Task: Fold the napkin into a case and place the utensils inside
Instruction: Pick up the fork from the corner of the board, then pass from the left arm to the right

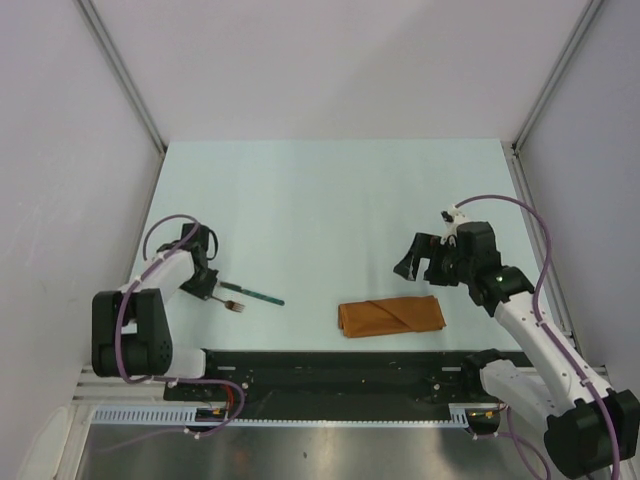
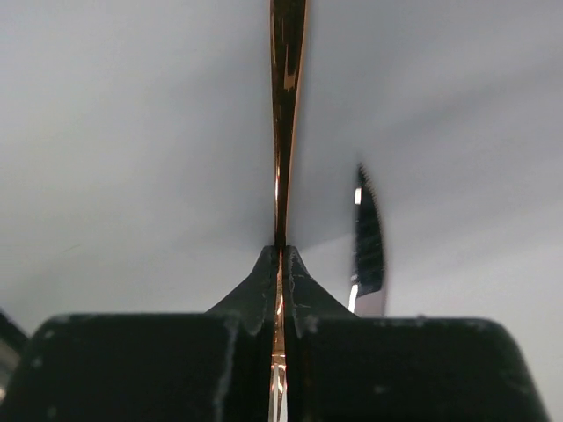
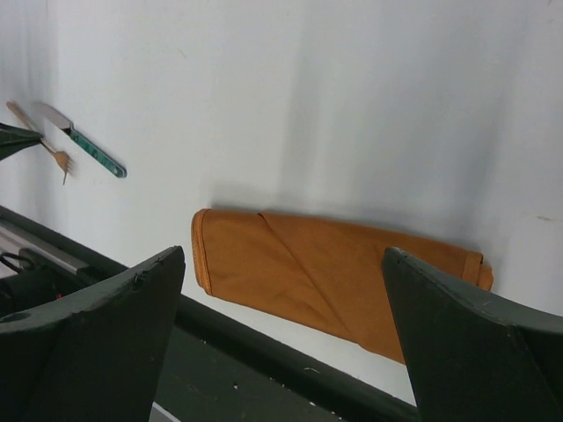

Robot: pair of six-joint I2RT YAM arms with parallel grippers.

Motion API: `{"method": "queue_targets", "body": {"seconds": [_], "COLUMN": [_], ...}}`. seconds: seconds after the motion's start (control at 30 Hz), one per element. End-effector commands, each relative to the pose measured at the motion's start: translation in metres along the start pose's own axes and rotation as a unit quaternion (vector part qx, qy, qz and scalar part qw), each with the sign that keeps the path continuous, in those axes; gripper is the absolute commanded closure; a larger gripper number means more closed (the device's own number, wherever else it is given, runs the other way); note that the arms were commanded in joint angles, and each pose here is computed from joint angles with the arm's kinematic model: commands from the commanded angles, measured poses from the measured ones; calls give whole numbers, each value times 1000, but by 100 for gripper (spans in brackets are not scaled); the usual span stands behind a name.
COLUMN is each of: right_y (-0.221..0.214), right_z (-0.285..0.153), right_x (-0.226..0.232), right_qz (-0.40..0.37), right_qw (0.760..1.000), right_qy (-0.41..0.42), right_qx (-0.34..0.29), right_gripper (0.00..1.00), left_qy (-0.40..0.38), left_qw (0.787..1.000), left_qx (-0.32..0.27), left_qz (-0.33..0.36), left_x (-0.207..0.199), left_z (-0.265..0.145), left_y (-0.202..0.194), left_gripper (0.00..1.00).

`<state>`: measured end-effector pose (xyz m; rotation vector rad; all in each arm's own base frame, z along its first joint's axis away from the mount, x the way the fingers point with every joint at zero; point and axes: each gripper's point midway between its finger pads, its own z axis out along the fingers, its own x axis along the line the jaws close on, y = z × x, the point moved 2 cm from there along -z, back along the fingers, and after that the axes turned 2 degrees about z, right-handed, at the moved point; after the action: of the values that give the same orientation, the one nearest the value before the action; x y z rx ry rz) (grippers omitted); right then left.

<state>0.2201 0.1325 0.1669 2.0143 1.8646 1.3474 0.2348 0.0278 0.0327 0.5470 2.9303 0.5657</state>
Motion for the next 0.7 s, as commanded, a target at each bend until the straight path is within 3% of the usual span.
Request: {"method": "queue_targets", "body": {"seconds": [0.0, 0.07, 0.1, 0.17, 0.2, 0.27, 0.3, 0.37, 0.4, 0.47, 0.5, 0.57, 0.6, 0.67], "right_y": [-5, -8, -12, -12, -17, -12, -12, -4, -2, 7, 12, 16, 19, 17], "right_z": [2, 6, 5, 11, 13, 23, 25, 33, 35, 38, 37, 35, 34, 35], "right_x": [22, 33, 45, 60, 72, 86, 93, 108, 111, 123, 128, 137, 141, 138], "right_qz": [-38, -45, -49, -50, -56, -48, -46, -42, -41, -46, -40, -50, -57, -55], "right_qw": [996, 992, 986, 979, 973, 967, 962, 955, 954, 947, 946, 939, 937, 939], "right_qy": [66, 106, 144, 183, 209, 237, 255, 280, 285, 309, 316, 334, 338, 332], "right_qx": [42, 52, 67, 69, 82, 84, 89, 88, 86, 73, 69, 64, 62, 68], "right_gripper": [0, 0, 0, 0, 0, 0, 0, 0, 0, 0, 0, 3, 5, 8], "left_qy": [-57, -139, -227, -306, -373, -436, -475, -502, -513, -520, -530, -527, -527, -509], "left_qw": [996, 982, 957, 923, 883, 835, 793, 753, 721, 687, 650, 618, 587, 580], "left_qx": [-42, -62, -68, -68, -62, -61, -68, -66, -64, -59, -58, -64, -72, -83], "left_qz": [58, 114, 169, 221, 277, 330, 376, 420, 461, 505, 541, 581, 610, 631], "left_x": [8, -13, -34, -54, -68, -81, -88, -95, -93, -99, -95, -100, -94, -99], "left_z": [-41, -70, -97, -126, -149, -177, -196, -215, -225, -235, -244, -253, -260, -261], "left_y": [11, 6, -4, -17, -37, -59, -80, -101, -122, -145, -166, -187, -203, -212], "left_gripper": [100, 100, 100, 100, 100, 100, 100, 100, 100, 100, 100, 100, 100, 100]}}
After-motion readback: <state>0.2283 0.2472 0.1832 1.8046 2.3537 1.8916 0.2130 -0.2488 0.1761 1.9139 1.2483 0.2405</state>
